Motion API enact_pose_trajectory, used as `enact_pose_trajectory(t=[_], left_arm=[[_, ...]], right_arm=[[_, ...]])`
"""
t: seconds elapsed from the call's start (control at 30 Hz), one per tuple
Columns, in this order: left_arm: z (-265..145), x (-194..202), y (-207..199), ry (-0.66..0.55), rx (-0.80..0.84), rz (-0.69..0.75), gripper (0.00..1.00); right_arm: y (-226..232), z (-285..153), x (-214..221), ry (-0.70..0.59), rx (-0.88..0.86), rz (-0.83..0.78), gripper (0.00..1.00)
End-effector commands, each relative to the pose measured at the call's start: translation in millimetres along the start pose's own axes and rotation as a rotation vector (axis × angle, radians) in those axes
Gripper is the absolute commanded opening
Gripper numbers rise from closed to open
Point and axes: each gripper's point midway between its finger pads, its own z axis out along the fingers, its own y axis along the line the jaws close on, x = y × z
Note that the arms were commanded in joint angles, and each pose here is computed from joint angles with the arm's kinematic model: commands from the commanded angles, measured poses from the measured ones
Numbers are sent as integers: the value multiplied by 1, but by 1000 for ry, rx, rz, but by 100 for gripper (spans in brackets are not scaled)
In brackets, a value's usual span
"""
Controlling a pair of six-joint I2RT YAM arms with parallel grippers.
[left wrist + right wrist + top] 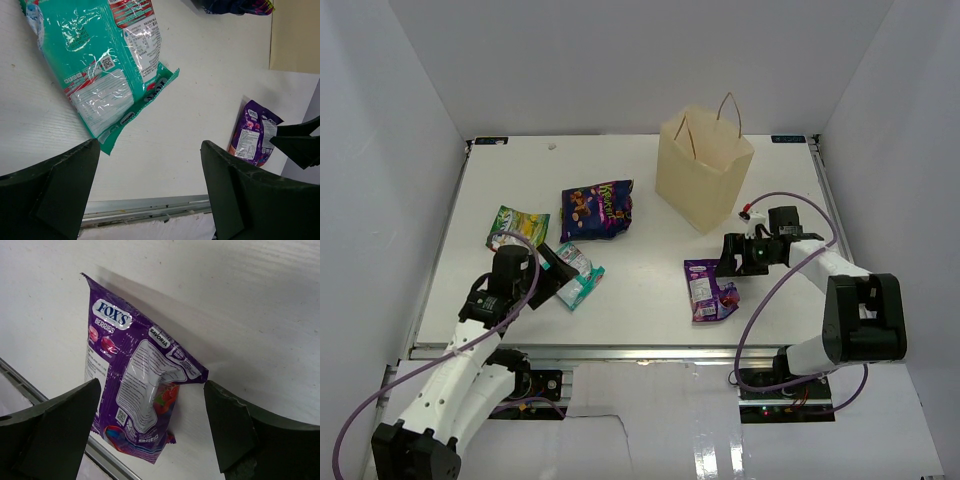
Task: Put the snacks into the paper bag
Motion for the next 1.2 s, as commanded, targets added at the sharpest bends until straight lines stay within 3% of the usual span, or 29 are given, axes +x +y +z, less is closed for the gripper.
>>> enact_pose_trajectory(t=[0.0, 0.17, 0.57, 0.77, 1.03, 1.17], left_arm=[[-5, -6, -3, -30, 10, -13, 93], [-5, -3, 2, -30, 4, -26, 93], [0, 2, 6, -17, -3, -38, 93], [3, 3, 8, -12, -11, -37, 93], [1, 1, 6, -21, 0, -30, 93], [0, 3, 6, -18, 4, -30, 93]], right_arm=[[-2, 7, 2, 3, -15, 21, 89], [-3, 13, 14, 39, -29, 46, 87], [8, 14, 21, 59, -103, 54, 68], [10, 16, 20, 69, -122, 49, 51], [23, 8, 11, 52, -195, -26, 9], [43, -6, 7, 14, -290, -138, 8]])
